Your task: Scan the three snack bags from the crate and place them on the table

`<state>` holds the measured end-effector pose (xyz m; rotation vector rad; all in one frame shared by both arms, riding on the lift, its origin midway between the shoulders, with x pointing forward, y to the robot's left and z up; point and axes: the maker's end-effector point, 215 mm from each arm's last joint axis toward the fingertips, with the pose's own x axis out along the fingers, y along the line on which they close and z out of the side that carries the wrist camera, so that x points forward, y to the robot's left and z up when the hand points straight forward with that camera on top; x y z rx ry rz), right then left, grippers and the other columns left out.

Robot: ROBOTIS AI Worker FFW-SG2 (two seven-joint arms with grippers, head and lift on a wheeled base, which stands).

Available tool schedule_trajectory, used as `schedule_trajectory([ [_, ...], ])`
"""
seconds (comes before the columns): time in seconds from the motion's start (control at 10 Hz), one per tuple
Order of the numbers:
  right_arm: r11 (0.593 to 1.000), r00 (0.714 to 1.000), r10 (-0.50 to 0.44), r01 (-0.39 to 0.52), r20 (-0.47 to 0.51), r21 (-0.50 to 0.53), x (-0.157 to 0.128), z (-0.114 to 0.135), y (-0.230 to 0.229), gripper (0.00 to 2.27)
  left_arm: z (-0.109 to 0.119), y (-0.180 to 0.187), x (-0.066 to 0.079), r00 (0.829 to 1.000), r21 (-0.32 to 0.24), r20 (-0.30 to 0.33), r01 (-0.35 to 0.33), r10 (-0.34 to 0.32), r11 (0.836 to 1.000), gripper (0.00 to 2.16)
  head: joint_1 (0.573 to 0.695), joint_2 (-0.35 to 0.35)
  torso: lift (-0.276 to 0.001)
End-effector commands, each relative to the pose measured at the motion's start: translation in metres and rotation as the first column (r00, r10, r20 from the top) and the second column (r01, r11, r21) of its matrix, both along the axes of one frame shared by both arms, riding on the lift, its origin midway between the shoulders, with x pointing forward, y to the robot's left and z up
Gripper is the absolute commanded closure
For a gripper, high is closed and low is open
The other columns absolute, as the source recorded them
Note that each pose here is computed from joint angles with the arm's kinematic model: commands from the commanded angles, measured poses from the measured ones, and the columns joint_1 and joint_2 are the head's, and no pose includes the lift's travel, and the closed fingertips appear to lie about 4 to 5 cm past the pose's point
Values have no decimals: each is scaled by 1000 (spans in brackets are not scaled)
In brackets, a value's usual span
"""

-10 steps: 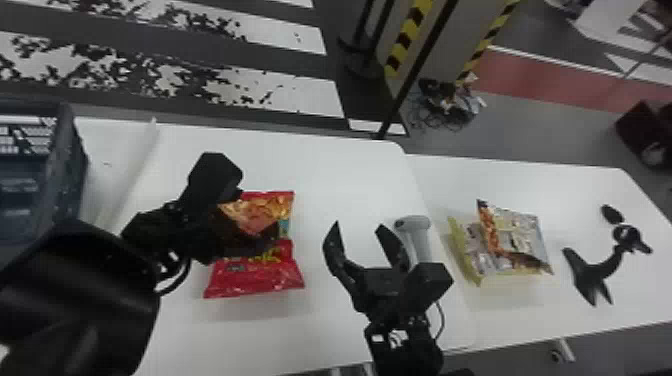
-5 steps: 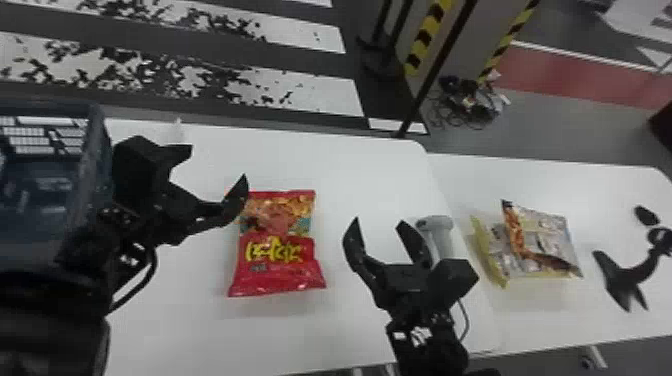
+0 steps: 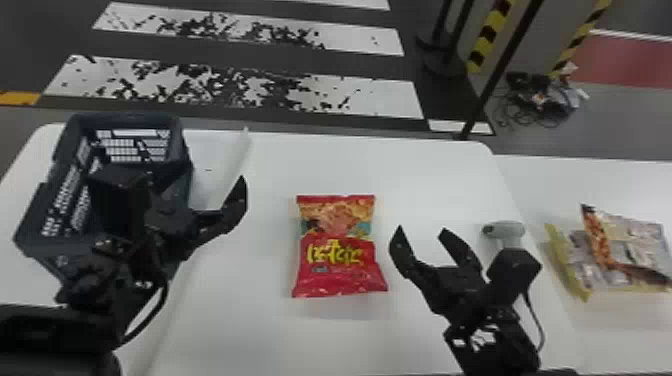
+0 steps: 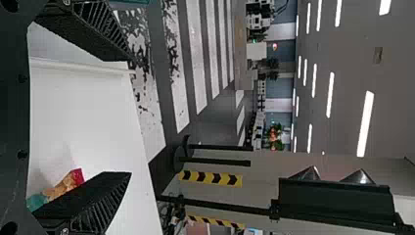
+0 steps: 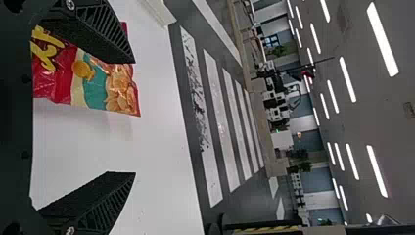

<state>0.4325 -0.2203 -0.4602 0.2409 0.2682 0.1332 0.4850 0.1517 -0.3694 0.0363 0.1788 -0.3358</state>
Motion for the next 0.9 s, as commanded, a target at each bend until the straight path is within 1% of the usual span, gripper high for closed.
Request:
schedule_trajectory([
  [0.0, 994, 993, 51, -39, -107, 106, -4, -21, 10, 63, 1, 16, -7, 1000, -1, 4, -24, 24, 1000, 39, 695, -86, -62],
  [0.1, 986, 984, 83, -58, -160, 156, -7, -31, 14, 63, -2, 21, -10, 1000, -1, -2, -31, 31, 1000, 39, 695, -62, -62],
  [0.2, 974, 972, 122, -78, -201, 215, -10, -37, 21, 66, -2, 25, -11, 999, -4, -5, -35, 35, 999, 39, 695, -52, -62],
  [0.3, 965, 961, 147, -88, -234, 246, -13, -43, 24, 66, -4, 27, -12, 999, -1, -7, -36, 36, 999, 39, 695, -36, -62],
  [0.4, 951, 940, 189, -104, -284, 291, -20, -53, 32, 66, -4, 26, -12, 999, -2, -8, -35, 35, 999, 39, 695, -25, -62],
  [0.7, 927, 902, 244, -110, -355, 359, -30, -72, 41, 73, -3, 25, -11, 999, -4, -6, -36, 36, 999, 39, 695, -9, -62],
  [0.8, 925, 896, 247, -105, -368, 366, -31, -78, 41, 73, -4, 26, -11, 999, -1, -7, -36, 36, 999, 39, 695, -4, -62],
])
